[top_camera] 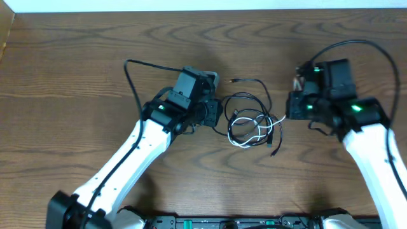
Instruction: Untangle cables
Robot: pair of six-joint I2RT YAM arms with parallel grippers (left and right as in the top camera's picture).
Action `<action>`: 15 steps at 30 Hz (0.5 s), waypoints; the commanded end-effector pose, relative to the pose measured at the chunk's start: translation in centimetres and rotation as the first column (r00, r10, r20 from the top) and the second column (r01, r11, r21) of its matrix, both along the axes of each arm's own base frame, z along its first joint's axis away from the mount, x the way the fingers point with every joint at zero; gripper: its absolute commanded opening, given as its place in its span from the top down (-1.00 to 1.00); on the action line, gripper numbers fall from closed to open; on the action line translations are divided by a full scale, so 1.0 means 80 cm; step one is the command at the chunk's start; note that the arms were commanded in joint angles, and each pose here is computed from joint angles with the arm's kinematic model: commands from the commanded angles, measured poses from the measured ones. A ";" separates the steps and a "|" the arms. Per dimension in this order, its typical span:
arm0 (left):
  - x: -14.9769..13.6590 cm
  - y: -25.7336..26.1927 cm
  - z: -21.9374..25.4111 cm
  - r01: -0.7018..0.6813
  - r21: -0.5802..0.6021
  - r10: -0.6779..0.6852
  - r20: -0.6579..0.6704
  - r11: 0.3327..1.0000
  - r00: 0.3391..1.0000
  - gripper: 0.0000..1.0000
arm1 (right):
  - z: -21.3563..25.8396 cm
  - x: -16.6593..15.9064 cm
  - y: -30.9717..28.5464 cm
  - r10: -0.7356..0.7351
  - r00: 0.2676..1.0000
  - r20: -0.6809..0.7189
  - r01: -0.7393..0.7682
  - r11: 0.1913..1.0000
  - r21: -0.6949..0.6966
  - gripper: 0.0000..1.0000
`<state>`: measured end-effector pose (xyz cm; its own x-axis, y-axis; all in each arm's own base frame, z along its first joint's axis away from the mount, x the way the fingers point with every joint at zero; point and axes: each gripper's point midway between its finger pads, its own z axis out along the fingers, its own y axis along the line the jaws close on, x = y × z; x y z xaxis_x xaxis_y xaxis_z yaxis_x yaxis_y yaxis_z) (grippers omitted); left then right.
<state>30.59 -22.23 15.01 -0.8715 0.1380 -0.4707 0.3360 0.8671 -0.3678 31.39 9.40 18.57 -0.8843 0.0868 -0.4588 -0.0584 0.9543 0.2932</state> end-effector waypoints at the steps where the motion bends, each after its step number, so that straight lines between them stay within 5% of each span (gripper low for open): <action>1: -0.011 -0.018 -0.024 0.058 -0.041 -0.062 -0.088 0.997 0.994 0.22 | 0.060 -0.001 -0.018 -0.056 0.989 0.137 0.051 0.998 0.039 0.98; 7: -0.018 -0.047 -0.042 0.123 -0.135 -0.144 -0.158 0.983 0.977 0.22 | 0.103 -0.010 -0.044 -0.123 0.963 0.239 0.111 0.992 0.063 0.98; 15: -0.038 -0.073 -0.058 0.219 -0.121 -0.237 -0.161 0.968 0.958 0.22 | 0.116 -0.009 -0.050 -0.155 0.953 0.259 0.139 0.987 0.080 0.98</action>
